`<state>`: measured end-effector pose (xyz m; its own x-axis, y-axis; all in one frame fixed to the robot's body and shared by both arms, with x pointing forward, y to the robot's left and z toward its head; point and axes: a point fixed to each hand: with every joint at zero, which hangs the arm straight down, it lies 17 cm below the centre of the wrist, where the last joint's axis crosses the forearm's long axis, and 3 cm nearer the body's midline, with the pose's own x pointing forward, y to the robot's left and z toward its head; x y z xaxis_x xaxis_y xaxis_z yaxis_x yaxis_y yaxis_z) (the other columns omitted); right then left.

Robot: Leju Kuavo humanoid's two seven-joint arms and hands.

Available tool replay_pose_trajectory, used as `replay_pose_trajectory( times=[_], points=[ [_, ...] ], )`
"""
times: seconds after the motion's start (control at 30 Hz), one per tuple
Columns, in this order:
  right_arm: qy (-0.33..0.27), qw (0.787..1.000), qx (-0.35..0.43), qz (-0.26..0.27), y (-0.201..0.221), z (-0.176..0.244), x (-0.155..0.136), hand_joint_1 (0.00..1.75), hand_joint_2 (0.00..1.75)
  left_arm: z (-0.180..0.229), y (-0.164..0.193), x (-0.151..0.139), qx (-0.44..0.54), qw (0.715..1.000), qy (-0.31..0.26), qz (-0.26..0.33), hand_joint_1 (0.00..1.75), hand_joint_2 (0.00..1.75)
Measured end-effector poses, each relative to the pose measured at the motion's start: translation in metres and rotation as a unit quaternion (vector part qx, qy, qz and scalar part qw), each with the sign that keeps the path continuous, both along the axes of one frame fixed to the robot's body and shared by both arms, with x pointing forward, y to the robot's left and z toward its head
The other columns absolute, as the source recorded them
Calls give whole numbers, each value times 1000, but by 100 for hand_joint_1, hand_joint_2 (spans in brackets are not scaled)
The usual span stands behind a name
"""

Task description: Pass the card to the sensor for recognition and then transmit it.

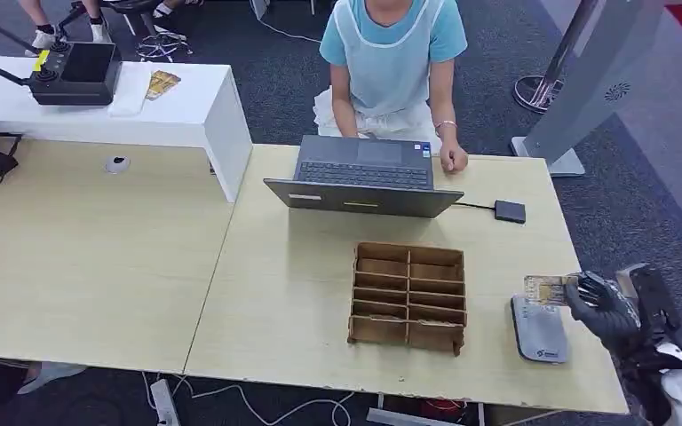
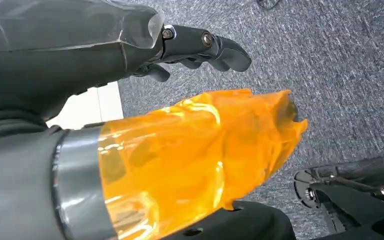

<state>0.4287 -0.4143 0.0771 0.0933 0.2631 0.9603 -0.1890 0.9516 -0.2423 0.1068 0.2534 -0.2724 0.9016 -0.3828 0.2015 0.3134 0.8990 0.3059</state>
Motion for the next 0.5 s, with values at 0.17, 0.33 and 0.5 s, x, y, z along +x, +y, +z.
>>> replay_pose_trajectory(
  times=[0.17, 0.33, 0.5],
  points=[
    [-5, 1000, 3, -5, -4, 0, -1, 175, 175, 0, 0, 0, 0, 1000, 0, 0, 0, 0],
    [-7, 1000, 11, -19, -16, 0, -6, 175, 175, 0, 0, 0, 0, 1000, 0, 0, 0, 0],
    [-5, 1000, 12, -25, -20, -2, -8, 175, 175, 0, 0, 0, 0, 1000, 0, 0, 0, 0]
  ],
)
